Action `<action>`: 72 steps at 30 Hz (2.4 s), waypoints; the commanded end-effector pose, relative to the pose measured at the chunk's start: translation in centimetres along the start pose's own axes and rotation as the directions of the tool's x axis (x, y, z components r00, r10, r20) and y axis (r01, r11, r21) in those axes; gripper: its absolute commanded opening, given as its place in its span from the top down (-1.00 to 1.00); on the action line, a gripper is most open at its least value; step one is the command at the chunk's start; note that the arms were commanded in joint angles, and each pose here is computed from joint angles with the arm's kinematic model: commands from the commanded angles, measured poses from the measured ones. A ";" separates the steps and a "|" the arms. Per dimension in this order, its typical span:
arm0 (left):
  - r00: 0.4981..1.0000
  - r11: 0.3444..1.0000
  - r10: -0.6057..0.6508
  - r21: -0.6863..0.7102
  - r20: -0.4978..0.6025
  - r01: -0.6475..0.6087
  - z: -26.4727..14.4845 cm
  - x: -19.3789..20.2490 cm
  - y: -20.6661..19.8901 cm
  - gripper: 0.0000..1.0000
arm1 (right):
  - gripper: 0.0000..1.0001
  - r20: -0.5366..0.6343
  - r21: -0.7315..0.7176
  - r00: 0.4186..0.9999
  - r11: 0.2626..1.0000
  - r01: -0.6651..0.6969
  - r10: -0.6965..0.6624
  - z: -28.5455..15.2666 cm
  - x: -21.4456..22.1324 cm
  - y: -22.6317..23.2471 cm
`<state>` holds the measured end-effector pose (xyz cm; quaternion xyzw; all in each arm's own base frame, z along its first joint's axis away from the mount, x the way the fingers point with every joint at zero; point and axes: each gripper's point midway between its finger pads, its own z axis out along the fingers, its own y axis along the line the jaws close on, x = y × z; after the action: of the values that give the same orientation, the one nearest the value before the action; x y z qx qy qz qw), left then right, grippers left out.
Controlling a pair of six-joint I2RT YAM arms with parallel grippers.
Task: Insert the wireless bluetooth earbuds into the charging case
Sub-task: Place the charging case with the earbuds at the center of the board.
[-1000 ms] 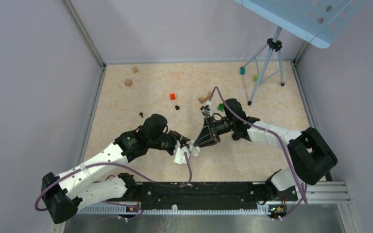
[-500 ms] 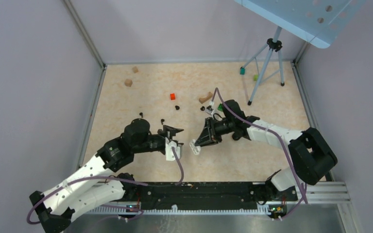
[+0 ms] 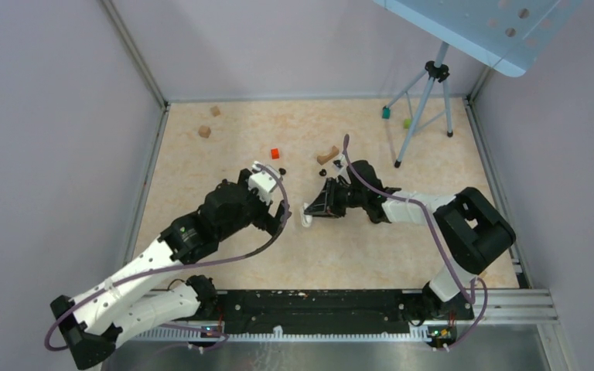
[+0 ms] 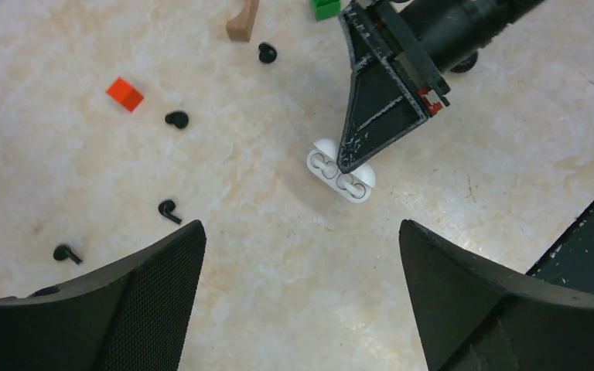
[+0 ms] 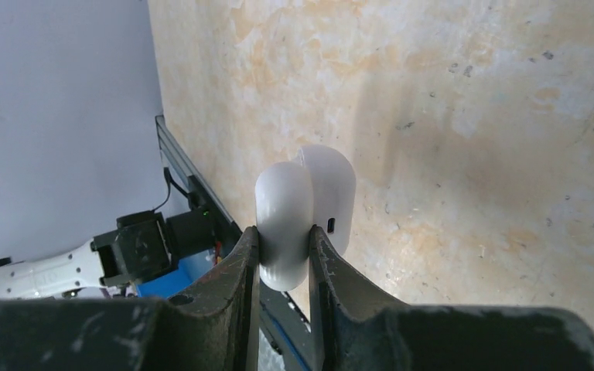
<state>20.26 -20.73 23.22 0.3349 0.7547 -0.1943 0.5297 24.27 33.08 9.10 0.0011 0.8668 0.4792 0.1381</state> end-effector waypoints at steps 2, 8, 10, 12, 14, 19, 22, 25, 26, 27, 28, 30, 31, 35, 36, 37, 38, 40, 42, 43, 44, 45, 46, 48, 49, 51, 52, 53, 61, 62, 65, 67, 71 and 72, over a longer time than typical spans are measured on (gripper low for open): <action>0.962 0.961 -0.244 -0.164 -0.121 0.224 0.8 0.4 1.2 -0.97 | 1.00 0.077 -0.023 0.997 1.000 -0.003 0.005 0.5 -1.2 -0.8; 0.950 0.931 -0.308 -0.220 -0.046 0.291 0.8 0.0 2.2 -0.97 | 1.00 0.084 0.008 0.996 0.999 -0.043 0.042 0.0 -0.1 -3.0; 0.946 0.920 -0.325 -0.232 -0.002 0.315 0.4 -0.4 2.6 -0.97 | 1.00 0.090 0.011 0.995 0.999 -0.052 0.051 -0.3 0.2 -3.4; 0.942 0.913 -0.333 -0.241 0.028 0.330 0.0 -0.7 2.9 -0.97 | 1.00 0.091 0.011 0.994 0.998 -0.062 0.061 -0.5 0.5 -3.6; 0.939 0.908 -0.340 -0.243 0.049 0.341 -0.3 -0.9 3.1 -0.97 | 1.00 0.091 0.001 0.993 0.997 -0.073 0.073 -0.7 0.8 -3.8; 0.936 0.901 -0.348 -0.255 0.052 0.349 -0.6 -0.5 3.2 -0.97 | 1.00 0.096 -0.046 0.989 0.993 -0.105 0.109 -0.9 1.4 -3.7; 0.935 0.898 -0.349 -0.261 0.067 0.353 -0.6 -0.5 3.4 -0.97 | 1.00 0.099 -0.043 0.988 0.993 -0.113 0.117 -0.9 1.5 -3.9; 0.932 0.892 -0.359 -0.277 0.043 0.357 -0.6 -0.3 3.5 -0.97 | 1.00 0.099 -0.035 0.988 0.993 -0.113 0.116 -0.9 1.5 -4.2; 0.932 0.892 -0.361 -0.283 0.026 0.354 -0.5 -0.2 3.5 -0.97 | 1.00 0.099 -0.030 0.988 0.993 -0.112 0.115 -0.9 1.6 -4.2; 0.932 0.892 -0.363 -0.289 0.004 0.348 -0.4 0.1 3.4 -0.97 | 1.00 0.098 -0.027 0.989 0.994 -0.108 0.110 -0.9 1.6 -4.3; 0.932 0.894 -0.361 -0.289 -0.013 0.343 -0.1 0.3 3.3 -0.98 | 1.00 0.095 -0.022 0.990 0.994 -0.106 0.107 -0.9 1.6 -4.3; 0.932 0.898 -0.360 -0.286 -0.037 0.335 0.3 0.7 3.1 -0.97 | 1.00 0.090 -0.019 0.991 0.995 -0.101 0.102 -0.8 1.6 -4.3; 0.932 0.898 -0.360 -0.285 -0.041 0.334 0.4 0.7 3.1 -0.97 | 1.00 0.091 -0.021 0.991 0.995 -0.100 0.102 -0.9 1.6 -4.3; 0.931 0.893 -0.362 -0.304 -0.044 0.332 0.7 0.9 3.4 -0.97 | 1.00 0.094 -0.024 0.990 0.995 -0.101 0.103 -0.9 1.5 -4.2; 0.931 0.892 -0.361 -0.309 -0.049 0.329 0.7 0.9 3.4 -0.97 | 1.00 0.093 -0.023 0.990 0.995 -0.101 0.103 -0.9 1.5 -4.2; 0.931 0.894 -0.361 -0.309 -0.061 0.326 0.8 1.1 3.4 -0.98 | 1.00 0.094 -0.020 0.990 0.995 -0.102 0.104 -0.8 1.5 -4.2; 0.930 0.895 -0.361 -0.307 -0.069 0.325 0.8 1.1 3.3 -0.97 | 1.00 0.096 -0.019 0.990 0.995 -0.099 0.101 -0.9 1.4 -4.2; 0.927 0.893 -0.366 -0.312 -0.081 0.326 0.9 1.3 3.3 -0.97 | 1.00 0.095 -0.012 0.991 0.995 -0.098 0.099 -0.9 1.4 -4.3; 0.925 0.887 -0.374 -0.319 -0.074 0.333 0.8 1.3 3.5 -0.97 | 1.00 0.095 -0.007 0.990 0.995 -0.100 0.100 -0.8 1.5 -4.4; 0.923 0.884 -0.378 -0.325 -0.071 0.337 0.8 1.3 3.6 -0.97 | 1.00 0.096 -0.006 0.990 0.995 -0.102 0.102 -0.9 1.4 -4.5; 0.922 0.881 -0.381 -0.330 -0.070 0.339 0.7 1.4 3.7 -0.97 | 1.00 0.096 -0.003 0.990 0.995 -0.104 0.104 -0.9 1.5 -4.5; 0.921 0.879 -0.384 -0.332 -0.067 0.342 0.7 1.4 3.8 -0.97 | 1.00 0.097 -0.001 0.990 0.994 -0.105 0.105 -0.9 1.5 -4.6; 0.921 0.878 -0.384 -0.336 -0.066 0.342 0.7 1.4 3.9 -0.97 | 1.00 0.097 0.002 0.989 0.994 -0.109 0.108 -0.8 1.6 -4.6; 0.920 0.875 -0.386 -0.342 -0.064 0.343 0.7 1.4 4.0 -0.97 | 1.00 0.093 0.005 0.990 0.994 -0.108 0.107 -0.6 1.7 -4.5; 0.920 0.872 -0.388 -0.347 -0.062 0.345 0.7 1.4 4.2 -0.97 | 1.00 0.091 0.008 0.990 0.994 -0.106 0.105 -0.5 1.8 -4.5; 0.918 0.868 -0.391 -0.355 -0.059 0.347 0.6 1.5 4.3 -0.98 | 1.00 0.080 0.014 0.992 0.995 -0.097 0.096 0.0 2.1 -4.2; 0.918 0.866 -0.393 -0.358 -0.058 0.348 0.6 1.5 4.4 -0.97 | 1.00 0.071 0.014 0.993 0.996 -0.093 0.092 0.3 2.3 -4.0; 0.917 0.864 -0.395 -0.363 -0.058 0.349 0.6 1.6 4.5 -0.97 | 1.00 0.062 0.011 0.994 0.996 -0.090 0.089 0.6 2.6 -3.7; 0.906 0.855 -0.416 -0.371 -0.072 0.363 0.9 2.2 4.8 -0.97 | 0.64 0.008 -0.008 0.996 0.996 -0.090 0.091 2.5 4.2 -2.3; 0.906 0.854 -0.418 -0.372 -0.073 0.364 1.0 2.2 4.8 -0.97 | 0.50 0.011 0.029 0.997 0.996 -0.083 0.083 2.4 3.9 -2.6; 0.904 0.853 -0.420 -0.371 -0.073 0.367 1.0 2.1 4.9 -0.97 | 0.10 0.040 0.202 0.999 0.979 0.027 -0.036 0.9 2.1 -3.7; 0.906 0.856 -0.416 -0.369 -0.074 0.363 1.1 2.1 5.0 -0.97 | -0.01 0.051 0.300 0.994 0.951 0.079 -0.099 -1.0 0.6 -3.9; 0.912 0.858 -0.402 -0.379 -0.077 0.346 1.5 2.4 5.3 -0.97 | -0.01 0.107 0.523 0.970 0.843 0.130 -0.216 -6.7 -3.0 -5.3; 0.911 0.856 -0.405 -0.382 -0.079 0.348 1.6 2.6 5.3 -0.97 | 0.00 0.150 0.568 0.959 0.815 0.117 -0.242 -8.4 -4.2 -5.6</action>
<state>23.82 -16.89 19.46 0.0988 0.8758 -0.1184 0.4574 24.92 30.42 7.26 0.0119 0.9178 0.3466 0.1934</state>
